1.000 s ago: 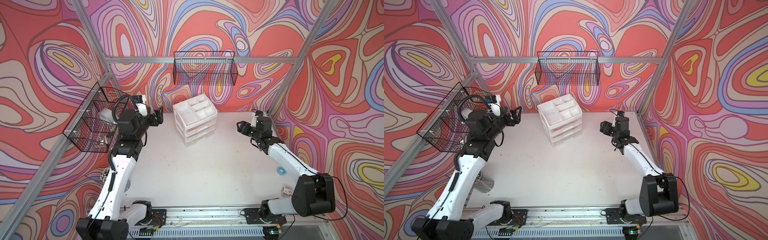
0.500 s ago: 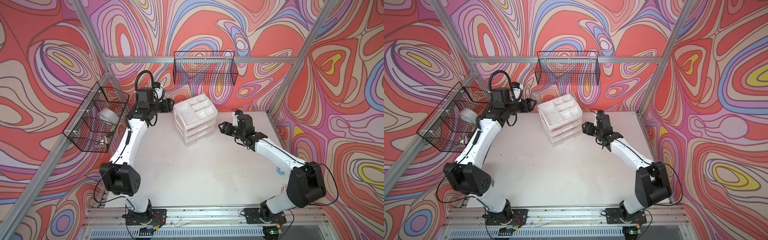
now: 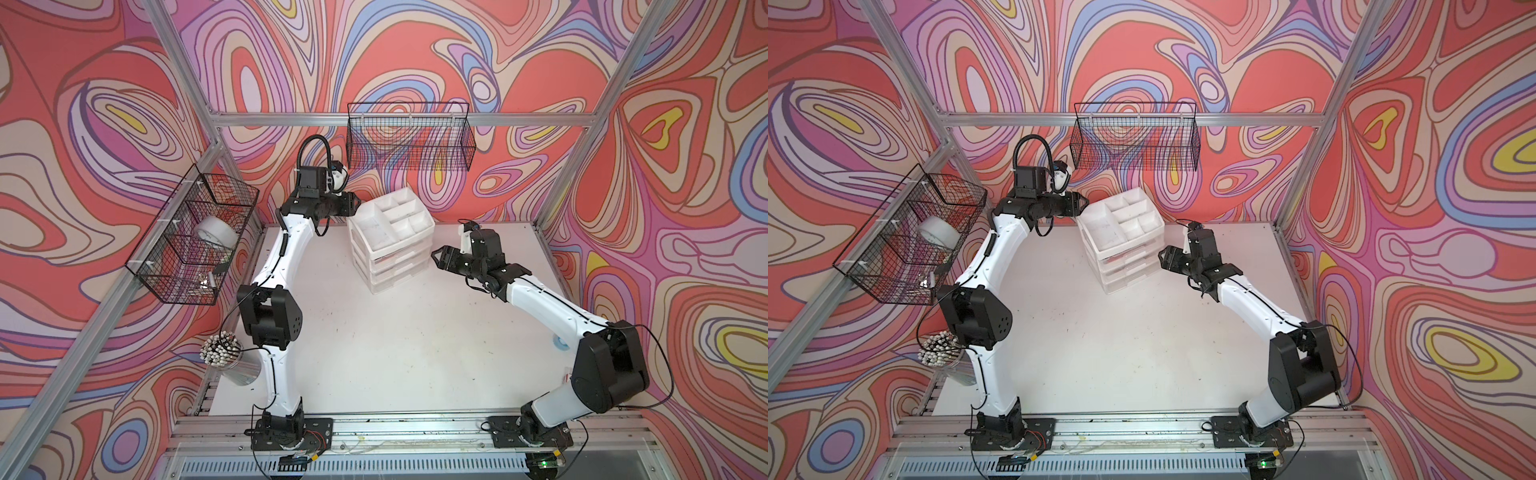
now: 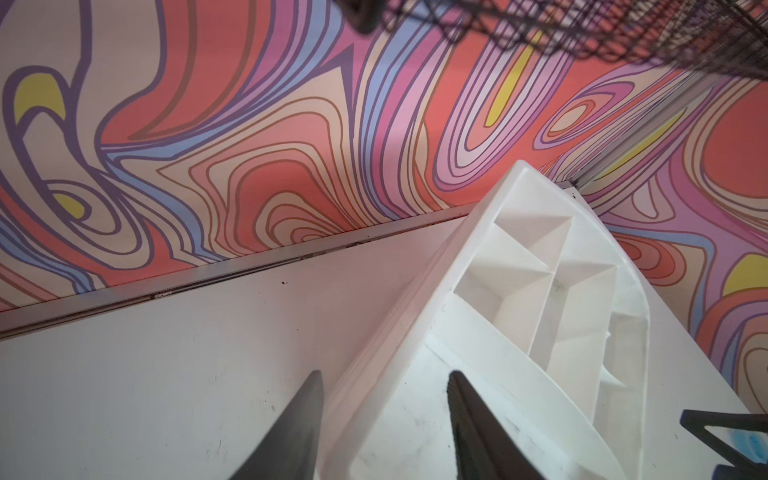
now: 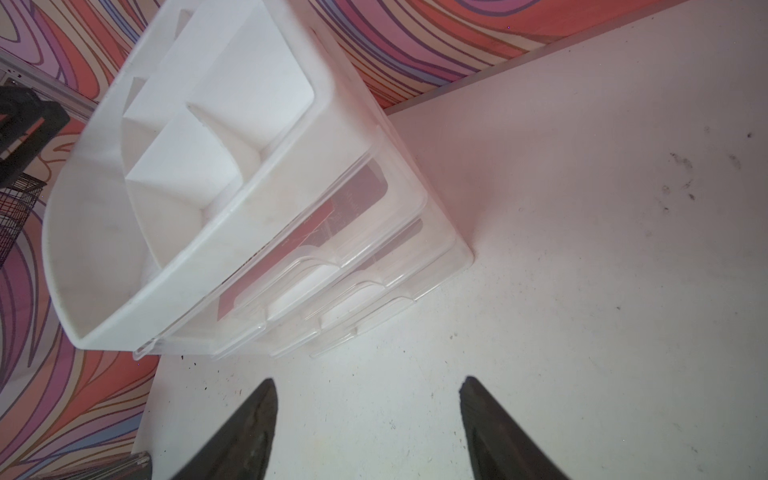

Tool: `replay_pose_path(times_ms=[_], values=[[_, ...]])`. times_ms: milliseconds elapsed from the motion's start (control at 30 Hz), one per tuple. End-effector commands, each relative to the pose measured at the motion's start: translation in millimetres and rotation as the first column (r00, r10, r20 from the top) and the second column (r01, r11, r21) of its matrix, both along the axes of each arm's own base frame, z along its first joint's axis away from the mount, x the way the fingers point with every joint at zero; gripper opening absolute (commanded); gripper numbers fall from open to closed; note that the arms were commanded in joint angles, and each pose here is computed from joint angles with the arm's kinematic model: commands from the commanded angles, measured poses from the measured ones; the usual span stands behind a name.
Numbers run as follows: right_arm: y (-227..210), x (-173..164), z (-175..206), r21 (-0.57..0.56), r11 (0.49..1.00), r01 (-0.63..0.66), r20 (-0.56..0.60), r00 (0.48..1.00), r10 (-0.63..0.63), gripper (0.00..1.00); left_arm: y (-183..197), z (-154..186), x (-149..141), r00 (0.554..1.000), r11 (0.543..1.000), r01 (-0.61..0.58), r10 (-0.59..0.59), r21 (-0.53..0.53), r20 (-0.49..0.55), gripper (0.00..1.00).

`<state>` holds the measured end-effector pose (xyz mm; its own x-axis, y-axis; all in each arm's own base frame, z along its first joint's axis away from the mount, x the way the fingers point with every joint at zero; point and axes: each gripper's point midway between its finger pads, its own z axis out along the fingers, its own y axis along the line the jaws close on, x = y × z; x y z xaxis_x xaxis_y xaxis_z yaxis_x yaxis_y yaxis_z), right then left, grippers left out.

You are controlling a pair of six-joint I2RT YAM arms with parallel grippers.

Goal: Take the postcards out of the drawer
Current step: Move the storage box to the center of the board.

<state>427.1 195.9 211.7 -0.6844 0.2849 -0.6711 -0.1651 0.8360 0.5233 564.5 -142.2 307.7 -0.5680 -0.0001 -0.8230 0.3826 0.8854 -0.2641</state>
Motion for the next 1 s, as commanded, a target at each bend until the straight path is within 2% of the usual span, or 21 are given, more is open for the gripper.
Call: replay_pose_path(times_ms=[0, 567, 967], values=[[6.8, -0.1, -3.6, 0.008, 1.000, -0.021, -0.019, 1.000, 0.021, 0.70, -7.2, -6.4, -6.7, 0.998, 0.997, 0.052, -0.050, 0.057, -0.024, 0.47], [16.2, 1.6, -11.4, 0.015, 0.999, -0.045, -0.035, 0.998, 0.046, 0.69, -6.3, -30.7, -11.7, 0.994, 0.989, 0.069, -0.057, 0.129, -0.096, 0.37], [24.0, 3.4, -14.5, 0.020, 0.998, -0.058, -0.041, 0.997, 0.058, 0.69, 0.4, -41.1, -6.0, 0.995, 0.982, 0.044, -0.026, 0.182, -0.099, 0.47]])
